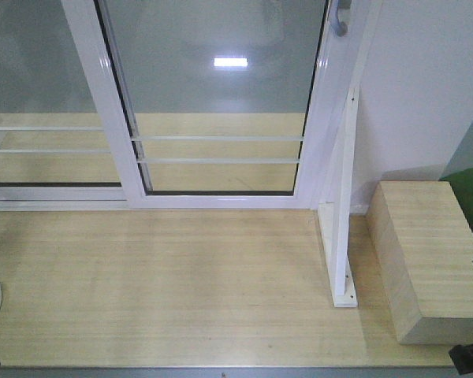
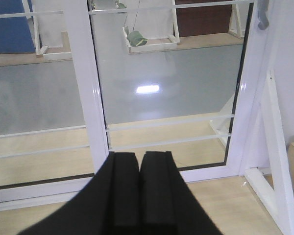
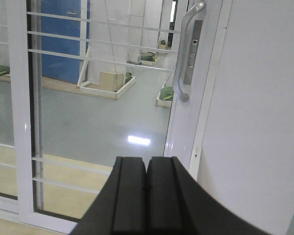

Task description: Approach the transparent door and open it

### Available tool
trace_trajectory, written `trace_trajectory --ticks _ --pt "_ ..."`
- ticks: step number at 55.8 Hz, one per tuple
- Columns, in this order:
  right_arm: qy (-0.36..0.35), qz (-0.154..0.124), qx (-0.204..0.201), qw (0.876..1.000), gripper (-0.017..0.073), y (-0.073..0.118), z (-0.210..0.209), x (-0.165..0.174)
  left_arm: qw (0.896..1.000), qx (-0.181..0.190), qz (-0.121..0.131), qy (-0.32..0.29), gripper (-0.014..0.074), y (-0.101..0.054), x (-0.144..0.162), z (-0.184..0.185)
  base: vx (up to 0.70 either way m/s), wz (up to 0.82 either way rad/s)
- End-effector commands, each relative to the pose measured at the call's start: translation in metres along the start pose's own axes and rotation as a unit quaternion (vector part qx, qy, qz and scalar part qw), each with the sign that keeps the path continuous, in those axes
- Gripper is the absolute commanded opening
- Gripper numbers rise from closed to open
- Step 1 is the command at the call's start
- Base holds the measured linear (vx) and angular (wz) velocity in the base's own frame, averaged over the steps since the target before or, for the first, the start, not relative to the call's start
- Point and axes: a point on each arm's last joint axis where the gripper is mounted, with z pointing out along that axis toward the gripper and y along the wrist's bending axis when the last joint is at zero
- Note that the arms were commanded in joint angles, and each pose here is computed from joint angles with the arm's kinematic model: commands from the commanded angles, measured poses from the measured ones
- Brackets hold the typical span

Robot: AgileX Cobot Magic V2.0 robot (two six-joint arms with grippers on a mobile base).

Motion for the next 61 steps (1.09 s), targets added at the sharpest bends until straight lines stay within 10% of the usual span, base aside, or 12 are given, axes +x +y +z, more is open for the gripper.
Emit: trace_trajectory --ticks 1,61 --pt "-0.047 -0.002 0.010 0.999 -0.0006 -0.0015 -0.0015 -0.0073 0.998 0.000 -0.005 -0.059 0.0003 0.0004 -0.0158 -0.0037 0.46 -0.01" --pt "-0.047 -0.002 0.010 0.999 -0.0006 -0.0015 -0.0015 -0.0073 0.998 0.000 -0.005 -0.059 0.0003 0.0004 -0.0158 -0.0037 0.34 0.00"
